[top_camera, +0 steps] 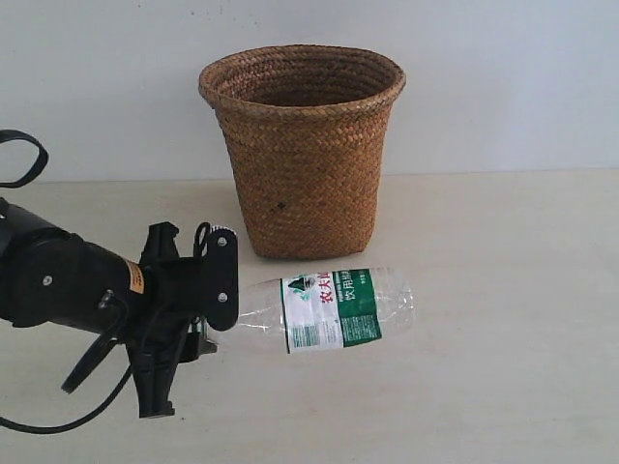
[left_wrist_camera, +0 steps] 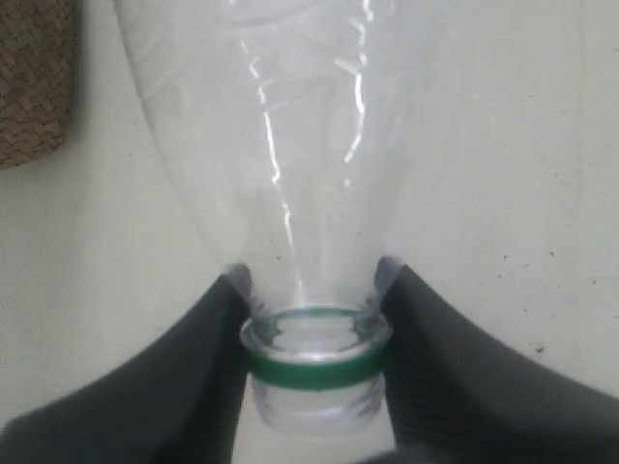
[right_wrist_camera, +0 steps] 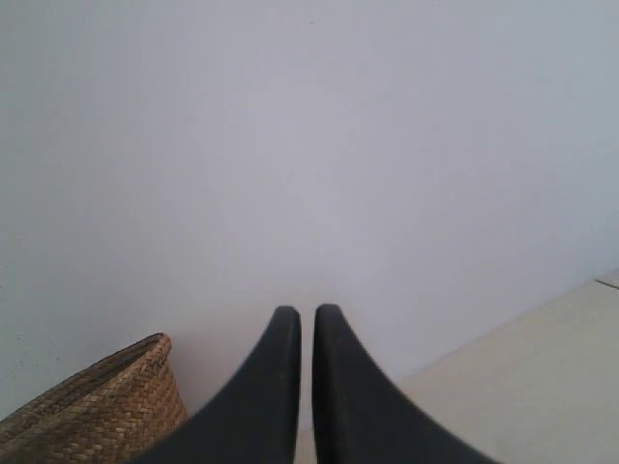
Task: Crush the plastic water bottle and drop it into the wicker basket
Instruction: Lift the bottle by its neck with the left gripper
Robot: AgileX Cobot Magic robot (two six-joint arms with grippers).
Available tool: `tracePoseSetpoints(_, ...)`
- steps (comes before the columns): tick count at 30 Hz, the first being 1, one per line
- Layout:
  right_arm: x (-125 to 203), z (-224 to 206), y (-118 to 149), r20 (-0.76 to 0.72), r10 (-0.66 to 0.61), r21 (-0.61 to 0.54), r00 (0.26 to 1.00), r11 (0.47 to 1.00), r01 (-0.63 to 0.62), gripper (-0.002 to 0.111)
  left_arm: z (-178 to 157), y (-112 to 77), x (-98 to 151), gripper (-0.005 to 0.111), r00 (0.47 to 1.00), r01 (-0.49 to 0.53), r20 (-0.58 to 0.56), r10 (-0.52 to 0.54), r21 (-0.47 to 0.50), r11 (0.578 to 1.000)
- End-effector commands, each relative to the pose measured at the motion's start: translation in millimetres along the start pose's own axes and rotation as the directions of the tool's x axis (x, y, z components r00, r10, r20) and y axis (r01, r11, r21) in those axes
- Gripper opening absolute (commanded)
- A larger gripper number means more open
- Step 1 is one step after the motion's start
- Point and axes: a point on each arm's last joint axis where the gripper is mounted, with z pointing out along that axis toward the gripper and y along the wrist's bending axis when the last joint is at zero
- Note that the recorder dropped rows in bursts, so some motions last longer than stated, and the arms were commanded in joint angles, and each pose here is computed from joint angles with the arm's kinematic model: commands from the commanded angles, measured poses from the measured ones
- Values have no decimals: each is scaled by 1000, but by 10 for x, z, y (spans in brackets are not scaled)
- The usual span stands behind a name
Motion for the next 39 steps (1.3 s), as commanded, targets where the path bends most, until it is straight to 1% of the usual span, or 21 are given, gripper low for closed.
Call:
tracePoseSetpoints(1, 7, -8, -11, 8, -17, 5, 1000, 1000, 17, 1, -53, -2, -44, 4, 1000, 24, 6, -24, 7, 1000)
tracePoseSetpoints(4, 7, -8, -11, 8, -17, 5, 1000, 1000, 17, 1, -54, -26, -27, 4, 1000, 11, -12, -11, 33, 999)
tracePoseSetpoints(7, 7, -8, -11, 8, -17, 5, 1000, 1000, 17, 1, -56, -89, -64, 4, 996, -86, -19, 87, 69, 994)
tracePoseSetpoints(8, 7, -8, -11, 8, -17, 5, 1000, 1000, 17, 1, -57, -99, -95, 4, 994, -107, -7, 108, 62, 992)
tracePoseSetpoints(12, 7, -8, -11, 8, -17, 5, 1000, 1000, 17, 1, -83, -98, -240, 4, 990, -137, 42, 137, 18, 990)
tracePoseSetpoints(15, 7, -8, -11, 8, -17, 5, 1000, 1000, 17, 1, -110, -87, -292, 4, 997, -72, 33, 70, 56, 996)
tracePoseSetpoints(17, 7, -8, -11, 8, -17, 5, 1000, 1000, 17, 1, -124, -138, -310, 4, 998, -64, 13, 63, 111, 992)
tracePoseSetpoints(19, 7, -8, -11, 8, -17, 5, 1000, 1000, 17, 1, -154, -160, -329, 4, 998, -56, 15, 55, 125, 991)
tracePoseSetpoints(22, 7, -8, -11, 8, -17, 5, 1000, 1000, 17, 1, -248, -162, -400, 4, 998, -48, 48, 43, 106, 993)
tracePoseSetpoints(26, 7, -8, -11, 8, -17, 5, 1000, 1000, 17, 1, -511, -154, -545, 4, 990, -83, 120, 77, 44, 996)
tracePoseSetpoints(30, 7, -8, -11, 8, -17, 5, 1000, 1000, 17, 1, -745, -101, -594, 4, 982, -90, 165, 91, -13, 996)
tracePoseSetpoints(32, 7, -8, -11, 8, -17, 5, 1000, 1000, 17, 1, -794, -107, -582, 4, 983, -94, 160, 93, -6, 996)
tracePoseSetpoints(35, 7, -8, -11, 8, -17, 5, 1000, 1000, 17, 1, -798, -105, -573, 4, 982, -113, 151, 114, -10, 994)
tracePoseSetpoints(39, 7, -8, -11, 8, -17, 5, 1000, 1000, 17, 1, -799, -98, -578, 4, 981, -114, 155, 116, -19, 993)
